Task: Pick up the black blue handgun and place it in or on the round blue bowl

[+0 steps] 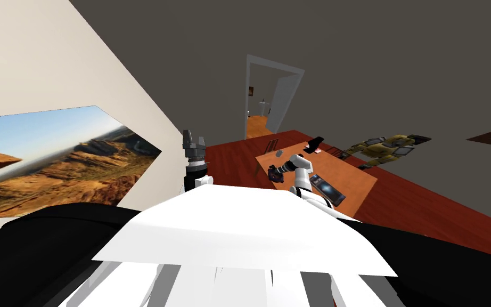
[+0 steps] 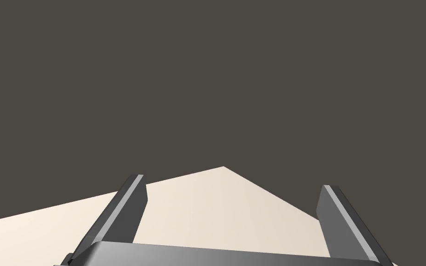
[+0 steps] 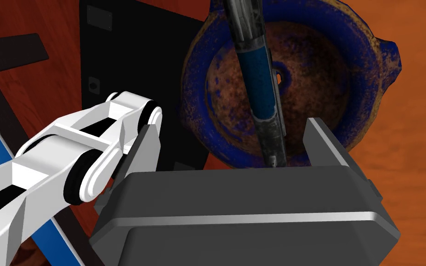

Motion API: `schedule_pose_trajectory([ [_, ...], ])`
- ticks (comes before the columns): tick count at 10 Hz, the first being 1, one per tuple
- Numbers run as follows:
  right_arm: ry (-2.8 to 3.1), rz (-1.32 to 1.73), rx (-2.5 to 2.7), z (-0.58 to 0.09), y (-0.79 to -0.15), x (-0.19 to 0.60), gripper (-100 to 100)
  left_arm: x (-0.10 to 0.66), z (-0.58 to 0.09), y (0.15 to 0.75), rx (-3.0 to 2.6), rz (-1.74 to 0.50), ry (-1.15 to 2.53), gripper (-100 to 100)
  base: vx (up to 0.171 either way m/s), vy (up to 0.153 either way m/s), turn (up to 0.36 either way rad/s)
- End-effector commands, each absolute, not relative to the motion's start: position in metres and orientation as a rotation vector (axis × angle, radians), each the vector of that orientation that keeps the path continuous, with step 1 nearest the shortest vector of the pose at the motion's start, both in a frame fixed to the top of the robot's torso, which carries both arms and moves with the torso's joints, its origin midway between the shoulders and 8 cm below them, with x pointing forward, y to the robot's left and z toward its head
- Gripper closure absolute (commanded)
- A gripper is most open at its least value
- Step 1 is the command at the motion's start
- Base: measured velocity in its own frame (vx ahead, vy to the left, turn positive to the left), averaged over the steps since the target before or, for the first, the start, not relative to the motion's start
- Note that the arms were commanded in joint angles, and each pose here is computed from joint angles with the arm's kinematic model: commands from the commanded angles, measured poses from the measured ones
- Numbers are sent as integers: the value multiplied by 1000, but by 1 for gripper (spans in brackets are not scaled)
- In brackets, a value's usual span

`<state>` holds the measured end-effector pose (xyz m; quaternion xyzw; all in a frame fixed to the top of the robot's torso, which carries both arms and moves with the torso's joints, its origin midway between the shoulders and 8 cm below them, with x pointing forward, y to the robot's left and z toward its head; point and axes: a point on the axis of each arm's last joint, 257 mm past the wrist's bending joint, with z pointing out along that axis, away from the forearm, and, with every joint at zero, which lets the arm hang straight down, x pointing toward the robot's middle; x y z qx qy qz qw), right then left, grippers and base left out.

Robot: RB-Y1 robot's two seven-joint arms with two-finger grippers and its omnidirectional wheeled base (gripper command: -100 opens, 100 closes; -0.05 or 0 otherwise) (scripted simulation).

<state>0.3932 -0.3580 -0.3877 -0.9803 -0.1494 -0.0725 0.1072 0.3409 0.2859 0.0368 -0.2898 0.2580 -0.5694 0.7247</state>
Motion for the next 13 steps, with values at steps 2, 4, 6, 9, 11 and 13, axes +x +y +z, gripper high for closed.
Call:
schedule_pose_trajectory([
  [2, -563, -192, -2877, -392, -330, 413, -100, 341, 37, 286, -639, -1256, 569, 0, -4, -12, -172],
  [4, -586, -195, -2855, -383, -317, 429, -100, 341, 37, 286, -639, -1256, 569, 0, -15, -5, -303],
  [6, -600, -206, -2842, -374, -309, 441, -100, 341, 37, 286, -639, -1256, 569, 0, -1, -1, 55],
  [9, -748, -172, -2834, -370, -275, 460, -100, 341, 37, 286, -639, -1256, 569, 0, -13, -12, -308],
  [11, -768, -191, -2823, -358, -267, 473, -100, 341, 37, 286, -639, -1256, 569, 0, -1, 0, 19],
  [13, -917, -171, -2835, -356, -244, 483, -100, 341, 37, 286, -639, -1256, 569, 0, -14, -16, -416],
])
